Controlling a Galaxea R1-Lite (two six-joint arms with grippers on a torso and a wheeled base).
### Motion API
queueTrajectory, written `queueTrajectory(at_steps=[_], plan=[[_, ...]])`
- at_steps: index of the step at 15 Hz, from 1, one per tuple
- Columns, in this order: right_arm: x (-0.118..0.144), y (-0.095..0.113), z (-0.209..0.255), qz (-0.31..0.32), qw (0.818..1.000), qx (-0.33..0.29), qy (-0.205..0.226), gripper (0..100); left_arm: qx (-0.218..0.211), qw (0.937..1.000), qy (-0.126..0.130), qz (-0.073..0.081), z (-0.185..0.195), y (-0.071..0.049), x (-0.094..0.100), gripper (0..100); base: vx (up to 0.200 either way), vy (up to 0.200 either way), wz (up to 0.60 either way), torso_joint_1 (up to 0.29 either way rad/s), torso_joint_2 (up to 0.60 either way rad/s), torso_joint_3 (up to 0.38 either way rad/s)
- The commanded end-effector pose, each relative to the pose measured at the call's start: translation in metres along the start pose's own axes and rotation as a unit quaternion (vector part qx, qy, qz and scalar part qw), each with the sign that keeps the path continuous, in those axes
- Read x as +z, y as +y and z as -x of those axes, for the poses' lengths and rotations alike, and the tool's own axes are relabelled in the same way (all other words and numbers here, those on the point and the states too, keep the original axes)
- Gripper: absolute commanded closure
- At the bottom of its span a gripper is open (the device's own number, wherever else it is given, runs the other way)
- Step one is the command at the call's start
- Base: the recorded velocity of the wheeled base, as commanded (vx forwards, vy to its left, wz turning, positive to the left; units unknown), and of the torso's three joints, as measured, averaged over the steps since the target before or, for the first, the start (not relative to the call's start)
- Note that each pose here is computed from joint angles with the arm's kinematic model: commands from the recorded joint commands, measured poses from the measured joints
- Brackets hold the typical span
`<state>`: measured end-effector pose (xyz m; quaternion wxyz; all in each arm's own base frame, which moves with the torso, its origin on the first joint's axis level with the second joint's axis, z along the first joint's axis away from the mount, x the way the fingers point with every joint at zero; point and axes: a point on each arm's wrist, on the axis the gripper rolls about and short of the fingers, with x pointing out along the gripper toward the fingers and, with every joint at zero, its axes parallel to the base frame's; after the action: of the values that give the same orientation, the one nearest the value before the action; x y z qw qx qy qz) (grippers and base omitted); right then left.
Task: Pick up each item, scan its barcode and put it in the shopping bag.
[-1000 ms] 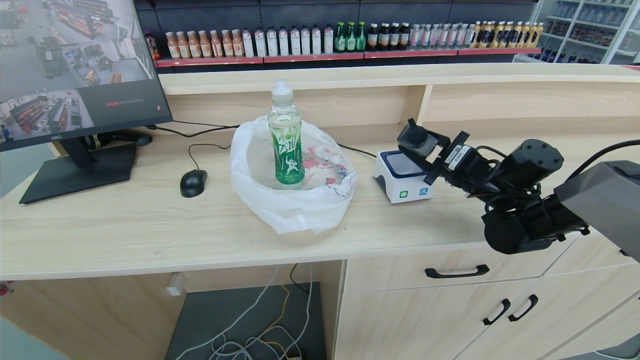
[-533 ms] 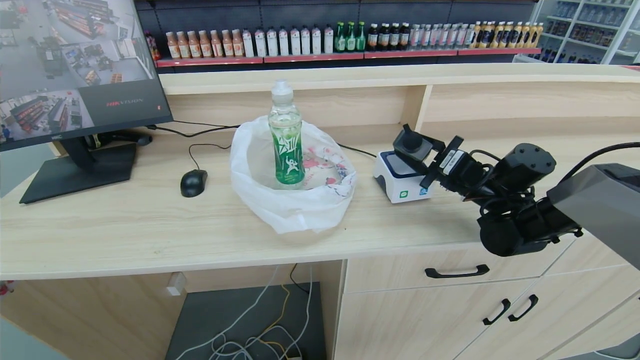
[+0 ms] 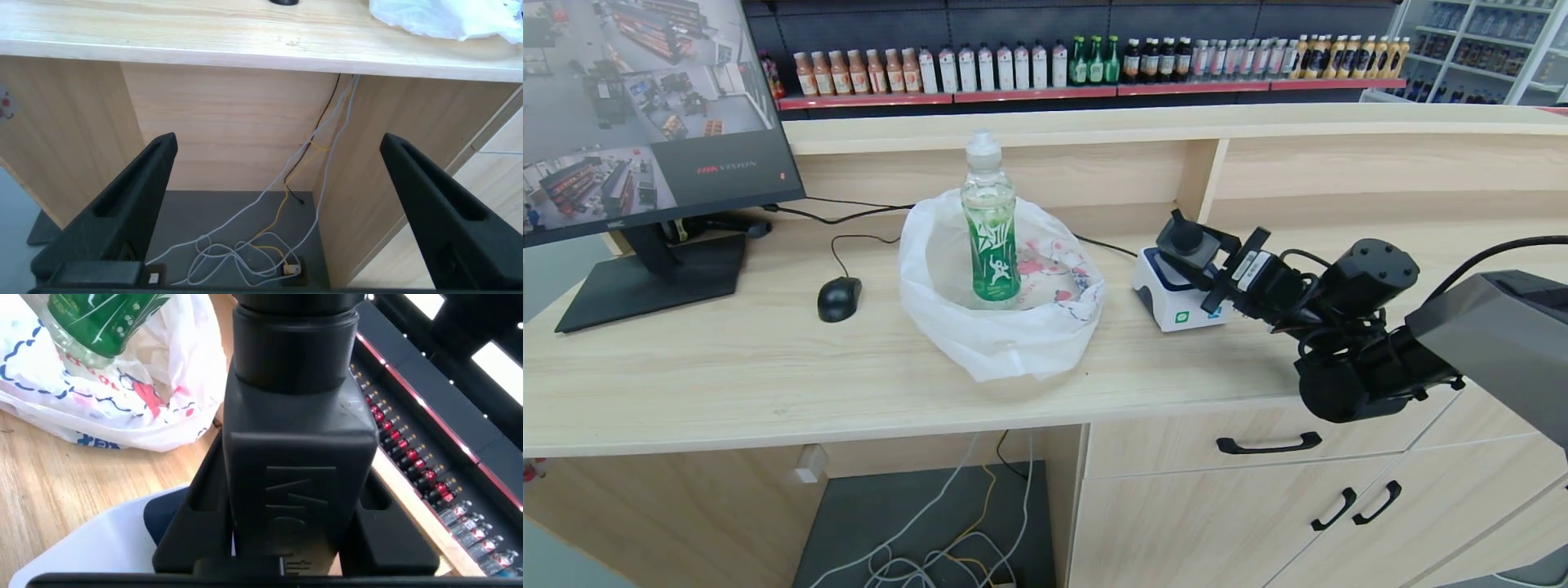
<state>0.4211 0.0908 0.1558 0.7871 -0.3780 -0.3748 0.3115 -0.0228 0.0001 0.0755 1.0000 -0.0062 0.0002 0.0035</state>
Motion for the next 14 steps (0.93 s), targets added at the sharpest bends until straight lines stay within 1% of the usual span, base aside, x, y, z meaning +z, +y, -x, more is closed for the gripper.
queueTrajectory(at_steps=[1,5,7,9,11,12,14], plan=[[-0.001,0.001,0.000,-0.001,1.000,0.001,0.001,100,0.000,1.0000,0.000,0.001,0.000,0.000,0.000,0,0.000,0.000,0.00,0.000,0.00,0.000],[-0.002,0.004,-0.001,-0.004,1.000,0.004,0.000,100,0.000,1.0000,0.000,0.000,0.000,0.000,0.000,0,0.000,0.000,0.00,0.000,0.00,0.000],[0.001,-0.001,-0.003,0.003,1.000,-0.001,-0.005,100,0.000,1.0000,0.000,0.001,0.000,0.000,0.000,0,0.000,0.000,0.00,0.000,0.00,0.000],[0.007,-0.011,-0.003,0.011,1.000,-0.011,-0.008,100,0.000,1.0000,0.000,0.001,0.000,0.000,0.000,0,0.000,0.000,0.00,0.000,0.00,0.000],[0.017,-0.019,-0.004,0.010,1.000,-0.020,-0.013,100,0.000,1.0000,0.000,0.001,0.000,0.000,0.000,0,0.000,0.000,0.00,0.000,0.00,0.000],[0.023,-0.017,-0.005,-0.005,1.000,-0.028,-0.006,100,0.000,1.0000,0.000,0.001,0.000,0.000,0.000,0,0.000,0.000,0.00,0.000,0.00,0.000],[0.046,-0.028,-0.005,-0.019,0.998,-0.066,0.009,100,0.000,1.0000,0.000,0.001,0.000,0.000,0.000,0,0.000,0.000,0.00,0.000,0.00,0.000]])
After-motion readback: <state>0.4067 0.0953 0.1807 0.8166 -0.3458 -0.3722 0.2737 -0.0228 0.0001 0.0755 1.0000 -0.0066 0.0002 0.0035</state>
